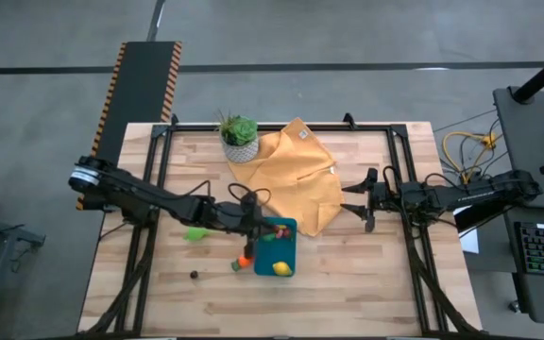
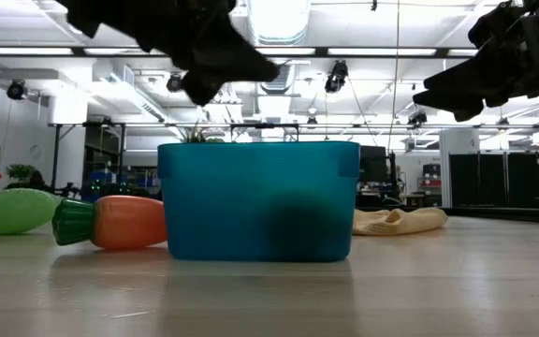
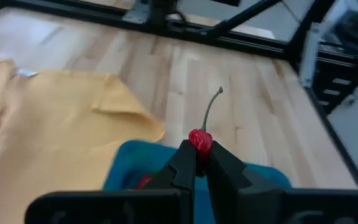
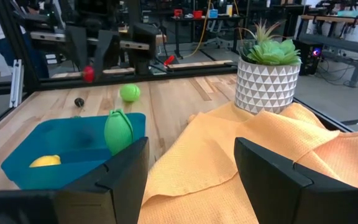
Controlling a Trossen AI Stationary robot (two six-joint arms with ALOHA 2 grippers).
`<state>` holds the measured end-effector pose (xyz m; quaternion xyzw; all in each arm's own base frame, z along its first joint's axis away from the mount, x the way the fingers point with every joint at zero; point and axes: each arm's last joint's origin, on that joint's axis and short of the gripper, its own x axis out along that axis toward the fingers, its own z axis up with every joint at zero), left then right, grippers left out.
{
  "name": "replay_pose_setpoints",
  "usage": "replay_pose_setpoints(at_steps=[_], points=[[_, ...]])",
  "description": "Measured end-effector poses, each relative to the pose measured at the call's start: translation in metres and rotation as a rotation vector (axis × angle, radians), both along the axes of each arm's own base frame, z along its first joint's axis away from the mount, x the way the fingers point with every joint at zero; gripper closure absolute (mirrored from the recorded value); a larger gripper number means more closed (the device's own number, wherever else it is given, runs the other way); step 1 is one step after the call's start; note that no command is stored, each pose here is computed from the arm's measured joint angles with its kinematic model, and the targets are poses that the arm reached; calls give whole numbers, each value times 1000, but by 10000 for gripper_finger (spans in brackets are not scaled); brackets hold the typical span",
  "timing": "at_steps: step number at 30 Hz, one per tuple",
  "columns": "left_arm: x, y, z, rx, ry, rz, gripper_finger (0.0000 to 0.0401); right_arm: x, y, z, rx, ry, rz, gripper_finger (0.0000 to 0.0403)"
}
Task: Pick and placing Produce into tupperware
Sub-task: Put the red cherry into the bin
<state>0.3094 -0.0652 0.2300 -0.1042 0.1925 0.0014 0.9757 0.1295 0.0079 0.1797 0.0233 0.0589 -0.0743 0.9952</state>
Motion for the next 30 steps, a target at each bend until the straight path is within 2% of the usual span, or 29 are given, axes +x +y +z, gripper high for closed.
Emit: replay_pose_setpoints(at_steps=[8, 15, 22, 26, 30], points=[[22, -7, 2, -8, 11, -72, 397, 0, 0, 0, 0, 0, 0, 175], [22, -7, -11, -24, 105, -55, 397, 0, 0, 0, 0, 0, 0, 175], [25, -7, -19, -28, 132, -52, 397, 0, 0, 0, 0, 0, 0, 175], [27, -9, -30, -62, 186, -97, 397, 0, 0, 0, 0, 0, 0, 175], [28, -9, -43, -86, 258, -83, 397, 0, 0, 0, 0, 1, 0, 175]])
